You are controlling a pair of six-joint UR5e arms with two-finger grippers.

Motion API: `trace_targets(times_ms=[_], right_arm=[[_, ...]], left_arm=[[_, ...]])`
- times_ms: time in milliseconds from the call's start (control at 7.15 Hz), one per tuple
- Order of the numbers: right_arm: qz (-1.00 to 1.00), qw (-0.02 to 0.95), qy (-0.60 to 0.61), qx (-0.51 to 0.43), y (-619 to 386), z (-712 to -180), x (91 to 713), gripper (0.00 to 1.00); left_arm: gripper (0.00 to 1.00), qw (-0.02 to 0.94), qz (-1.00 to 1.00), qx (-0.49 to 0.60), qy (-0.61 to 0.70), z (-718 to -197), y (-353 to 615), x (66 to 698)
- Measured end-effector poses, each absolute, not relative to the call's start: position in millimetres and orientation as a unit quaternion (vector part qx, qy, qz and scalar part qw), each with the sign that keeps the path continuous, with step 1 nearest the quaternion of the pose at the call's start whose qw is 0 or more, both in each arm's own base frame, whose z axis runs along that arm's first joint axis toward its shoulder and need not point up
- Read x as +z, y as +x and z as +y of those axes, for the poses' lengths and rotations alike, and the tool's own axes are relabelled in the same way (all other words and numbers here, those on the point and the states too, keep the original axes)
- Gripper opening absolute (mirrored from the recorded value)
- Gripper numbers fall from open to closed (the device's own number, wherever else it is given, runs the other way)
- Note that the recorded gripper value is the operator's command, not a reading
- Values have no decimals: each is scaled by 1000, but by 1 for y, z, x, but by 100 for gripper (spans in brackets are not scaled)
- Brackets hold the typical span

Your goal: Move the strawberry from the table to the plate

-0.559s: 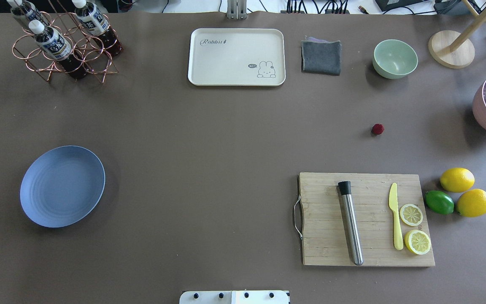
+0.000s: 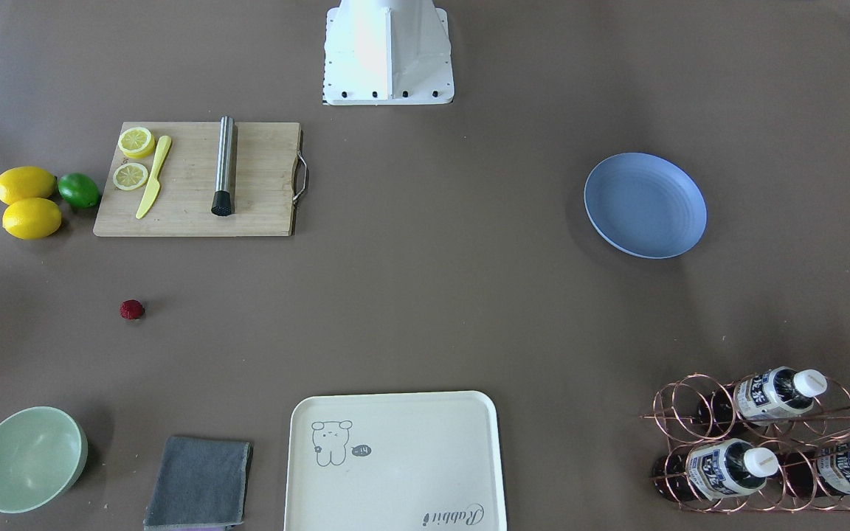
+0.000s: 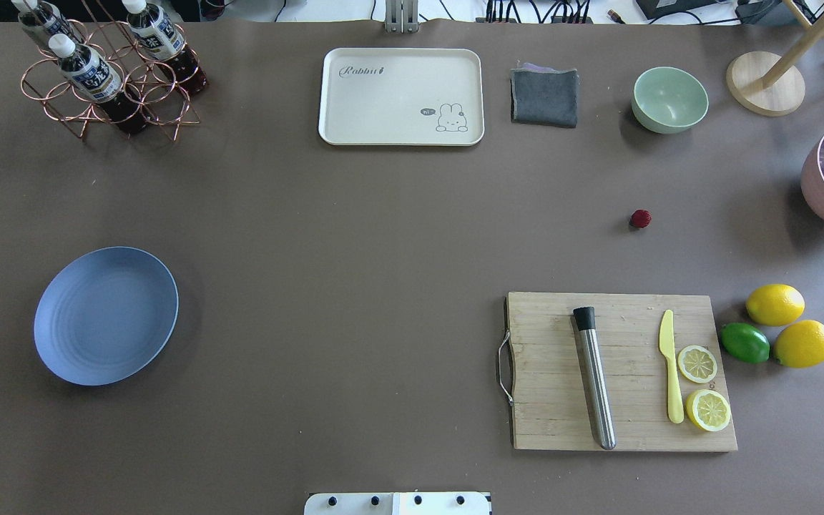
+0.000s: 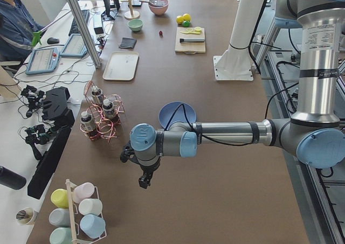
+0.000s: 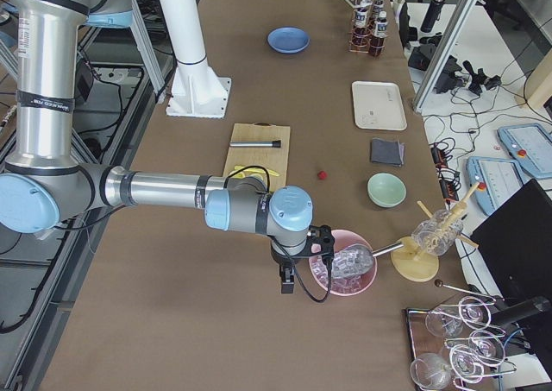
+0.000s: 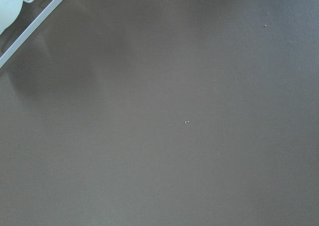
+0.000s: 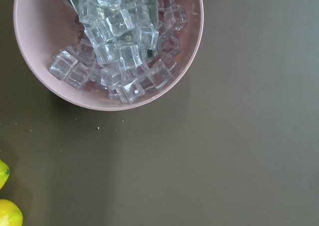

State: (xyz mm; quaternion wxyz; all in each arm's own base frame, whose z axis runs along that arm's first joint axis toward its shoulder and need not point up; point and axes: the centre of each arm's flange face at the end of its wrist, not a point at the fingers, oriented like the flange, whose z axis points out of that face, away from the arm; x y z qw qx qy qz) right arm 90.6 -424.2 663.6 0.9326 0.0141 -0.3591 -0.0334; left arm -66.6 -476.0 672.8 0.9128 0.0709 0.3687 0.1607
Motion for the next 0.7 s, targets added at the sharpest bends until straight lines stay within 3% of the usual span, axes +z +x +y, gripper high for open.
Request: trace_targets(times_ms=[699], right_arm=[[-359, 933, 13, -33, 91, -424, 665, 100]], left_arm=[[99, 911, 367, 166, 90, -492, -65, 655]])
